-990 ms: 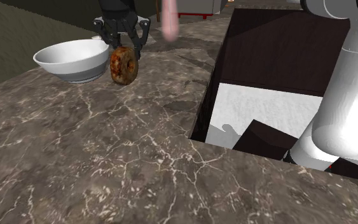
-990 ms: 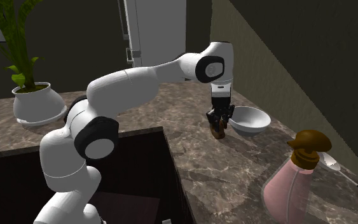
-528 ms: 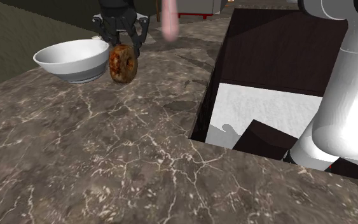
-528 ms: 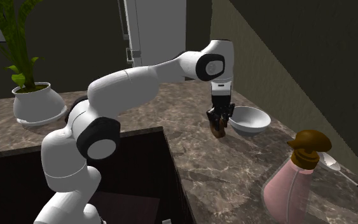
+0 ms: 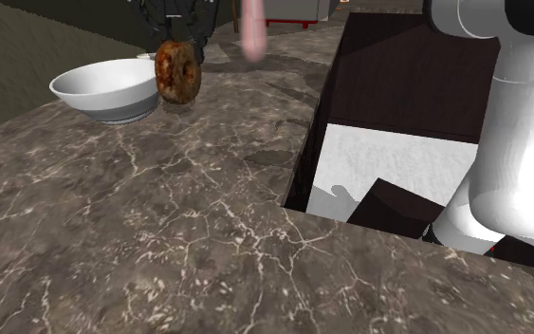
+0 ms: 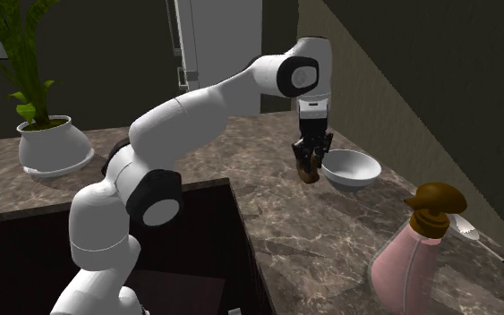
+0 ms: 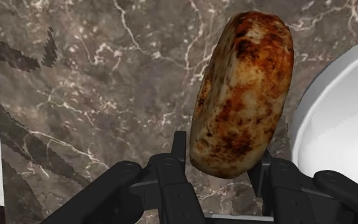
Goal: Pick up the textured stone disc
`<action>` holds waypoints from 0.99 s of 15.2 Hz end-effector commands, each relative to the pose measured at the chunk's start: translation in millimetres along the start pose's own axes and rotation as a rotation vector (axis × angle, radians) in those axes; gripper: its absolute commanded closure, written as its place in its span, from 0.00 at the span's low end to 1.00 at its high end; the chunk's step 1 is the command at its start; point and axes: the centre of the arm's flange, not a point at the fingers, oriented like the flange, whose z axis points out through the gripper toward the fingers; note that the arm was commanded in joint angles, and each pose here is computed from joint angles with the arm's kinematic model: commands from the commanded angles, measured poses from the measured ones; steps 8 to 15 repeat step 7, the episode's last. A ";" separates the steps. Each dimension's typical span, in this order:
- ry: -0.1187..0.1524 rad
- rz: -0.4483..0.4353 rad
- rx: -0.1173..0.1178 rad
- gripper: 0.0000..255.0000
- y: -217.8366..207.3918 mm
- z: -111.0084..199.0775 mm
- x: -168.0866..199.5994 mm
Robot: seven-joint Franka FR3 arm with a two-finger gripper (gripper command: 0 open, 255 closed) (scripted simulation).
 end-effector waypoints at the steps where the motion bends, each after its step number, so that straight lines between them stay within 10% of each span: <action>1: 0.000 0.001 0.000 1.00 0.5 -10.9 1.8; 15: 0.000 0.001 0.000 1.00 -0.1 -32.6 4.7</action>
